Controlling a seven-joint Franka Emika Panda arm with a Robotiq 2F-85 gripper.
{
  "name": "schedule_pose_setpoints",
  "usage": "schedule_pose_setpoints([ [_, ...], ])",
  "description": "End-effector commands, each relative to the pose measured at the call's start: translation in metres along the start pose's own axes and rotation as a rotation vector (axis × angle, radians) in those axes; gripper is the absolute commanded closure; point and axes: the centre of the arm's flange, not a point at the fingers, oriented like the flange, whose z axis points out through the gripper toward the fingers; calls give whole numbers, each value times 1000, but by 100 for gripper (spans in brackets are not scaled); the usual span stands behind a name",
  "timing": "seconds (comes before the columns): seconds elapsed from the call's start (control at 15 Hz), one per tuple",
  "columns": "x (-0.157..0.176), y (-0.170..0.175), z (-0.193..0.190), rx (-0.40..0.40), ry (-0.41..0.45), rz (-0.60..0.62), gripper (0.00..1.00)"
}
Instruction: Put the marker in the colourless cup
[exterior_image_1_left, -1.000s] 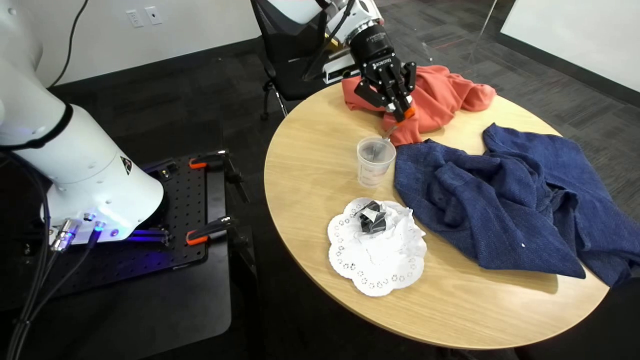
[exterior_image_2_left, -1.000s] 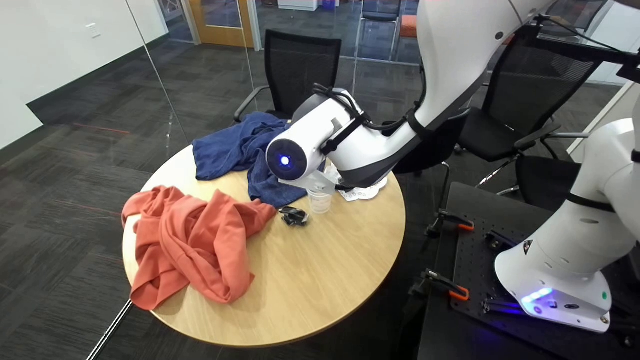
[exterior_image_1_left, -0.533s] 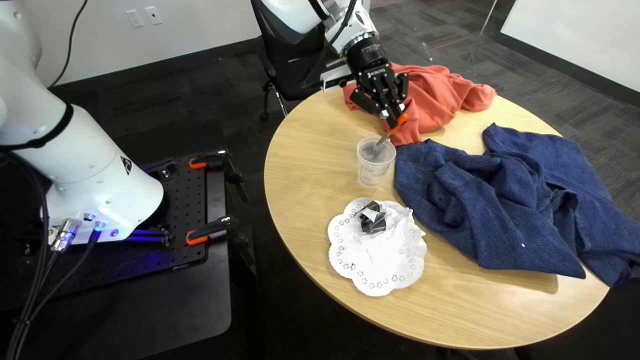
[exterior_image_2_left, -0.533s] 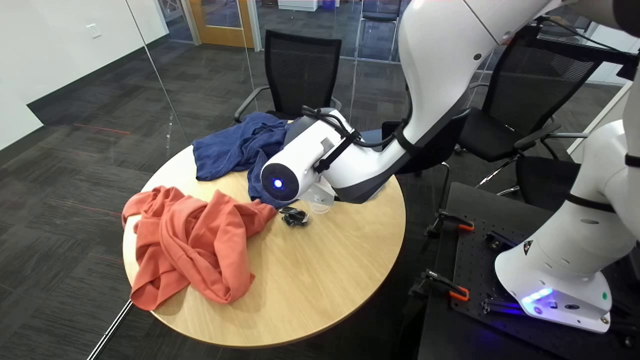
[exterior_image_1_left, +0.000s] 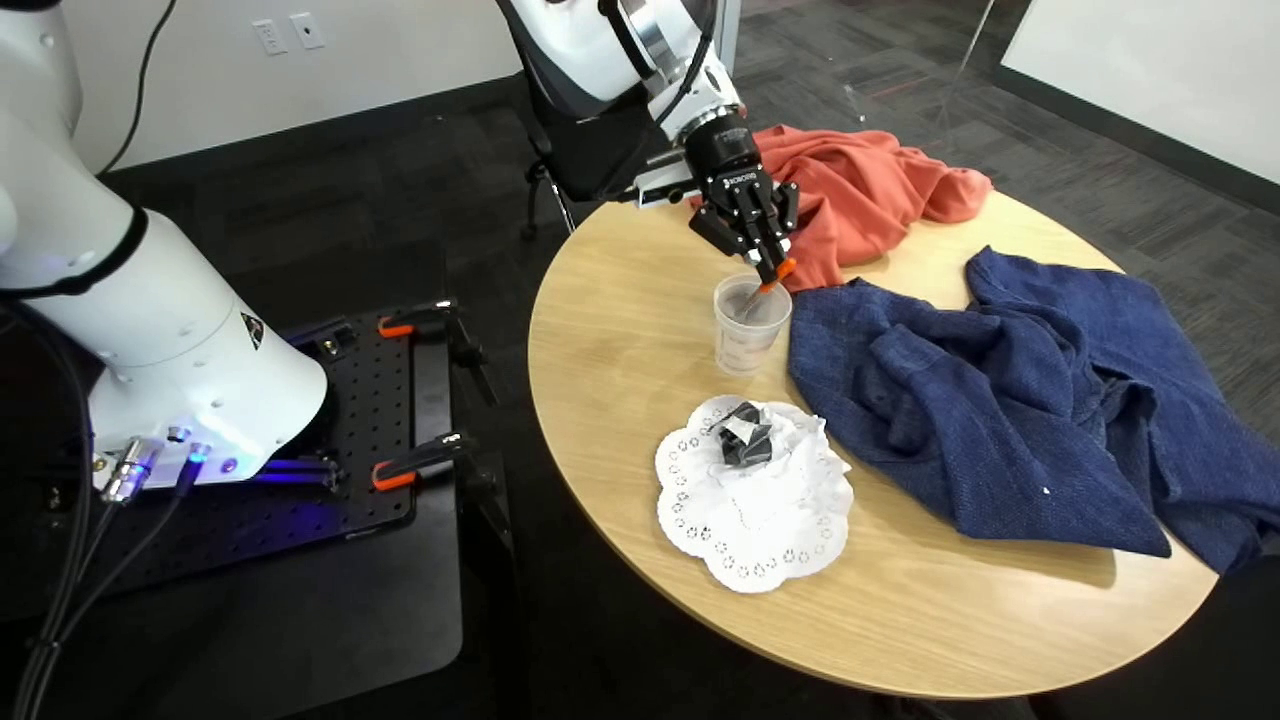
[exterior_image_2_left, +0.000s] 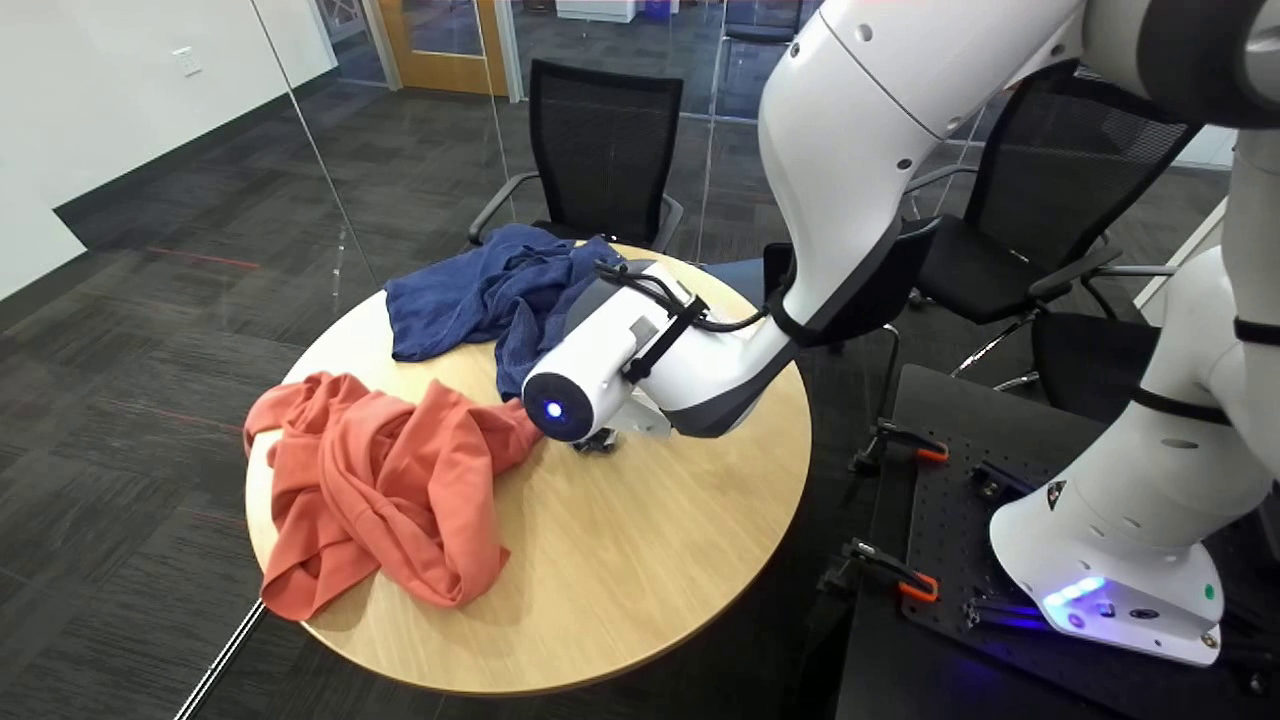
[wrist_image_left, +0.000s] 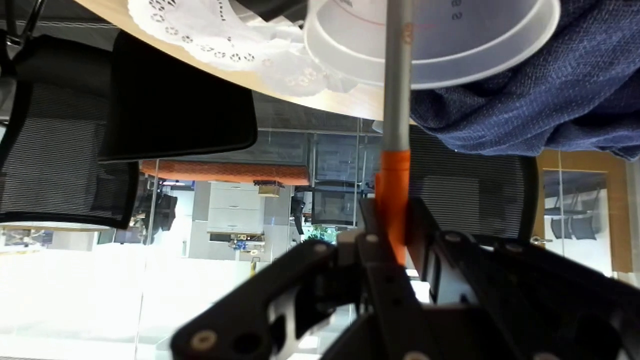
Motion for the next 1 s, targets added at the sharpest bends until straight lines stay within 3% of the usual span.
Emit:
schedule_pose_setpoints([
  [0.0, -16, -9, 4, -22, 7, -21, 96],
  [0.4, -38, -8, 13, -34, 6, -55, 93],
  [0.47, -38, -7, 12, -32, 10, -53, 58],
  [0.53, -37, -5, 9, -28, 16, -50, 56],
  [0.93, -1, 11, -20, 22, 17, 13, 12],
])
